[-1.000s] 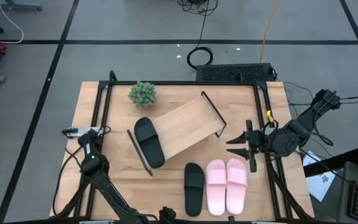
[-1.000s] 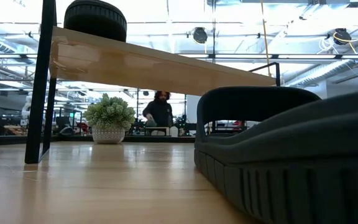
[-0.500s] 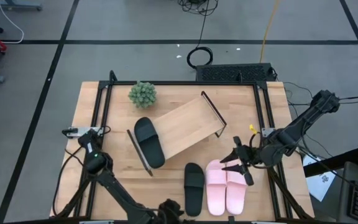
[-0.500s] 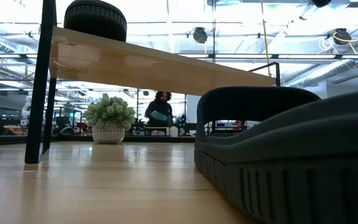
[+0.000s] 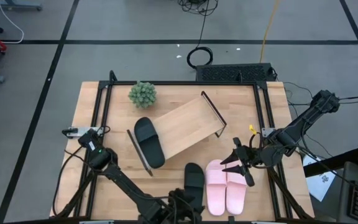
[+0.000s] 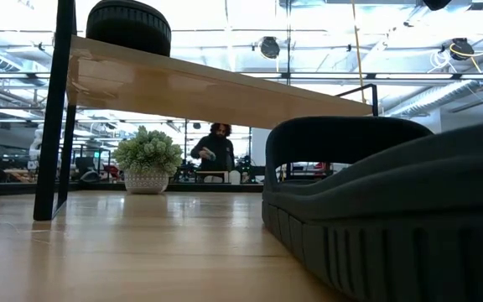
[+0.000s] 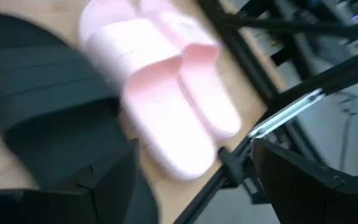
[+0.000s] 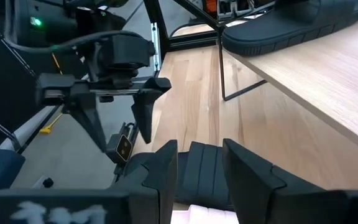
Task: Pick and place slides into the shelf
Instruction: Put the black slide on the shelf
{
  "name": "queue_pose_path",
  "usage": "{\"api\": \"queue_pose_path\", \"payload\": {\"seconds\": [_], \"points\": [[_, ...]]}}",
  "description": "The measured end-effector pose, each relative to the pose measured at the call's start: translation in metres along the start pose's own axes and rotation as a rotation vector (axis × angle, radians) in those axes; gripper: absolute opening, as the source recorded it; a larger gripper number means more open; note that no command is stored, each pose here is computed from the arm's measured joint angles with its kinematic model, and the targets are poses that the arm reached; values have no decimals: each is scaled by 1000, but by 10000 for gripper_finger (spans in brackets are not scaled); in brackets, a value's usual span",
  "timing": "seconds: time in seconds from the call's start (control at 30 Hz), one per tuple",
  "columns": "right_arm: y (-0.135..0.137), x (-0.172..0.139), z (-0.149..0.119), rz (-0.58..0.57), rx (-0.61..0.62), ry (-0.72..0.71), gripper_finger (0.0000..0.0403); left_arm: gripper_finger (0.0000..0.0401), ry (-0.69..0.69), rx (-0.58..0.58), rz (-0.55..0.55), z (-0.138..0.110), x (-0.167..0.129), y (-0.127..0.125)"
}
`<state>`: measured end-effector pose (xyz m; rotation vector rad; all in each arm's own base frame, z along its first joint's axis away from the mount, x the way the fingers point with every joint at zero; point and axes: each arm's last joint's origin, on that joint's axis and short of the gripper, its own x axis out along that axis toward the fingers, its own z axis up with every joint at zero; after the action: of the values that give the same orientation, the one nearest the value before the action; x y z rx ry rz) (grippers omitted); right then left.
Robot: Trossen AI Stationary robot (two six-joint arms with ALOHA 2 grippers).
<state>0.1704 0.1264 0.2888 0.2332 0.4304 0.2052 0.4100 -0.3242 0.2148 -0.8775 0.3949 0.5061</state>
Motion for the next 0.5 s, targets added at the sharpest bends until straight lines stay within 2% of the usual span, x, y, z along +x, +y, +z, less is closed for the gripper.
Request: {"api": "queue_pose_path", "payload": {"seconds": [0.2, 0.37, 0.5], "points": [[0, 0, 0, 7, 26, 4, 118, 310, 13, -38, -77, -1, -2, -9], [2, 0, -1, 71, 28, 31, 118, 310, 41, -64, -106, -22, -24, -10], [5, -1, -1, 83, 16, 28, 118, 310, 15, -142, -108, -41, -47, -7]]}}
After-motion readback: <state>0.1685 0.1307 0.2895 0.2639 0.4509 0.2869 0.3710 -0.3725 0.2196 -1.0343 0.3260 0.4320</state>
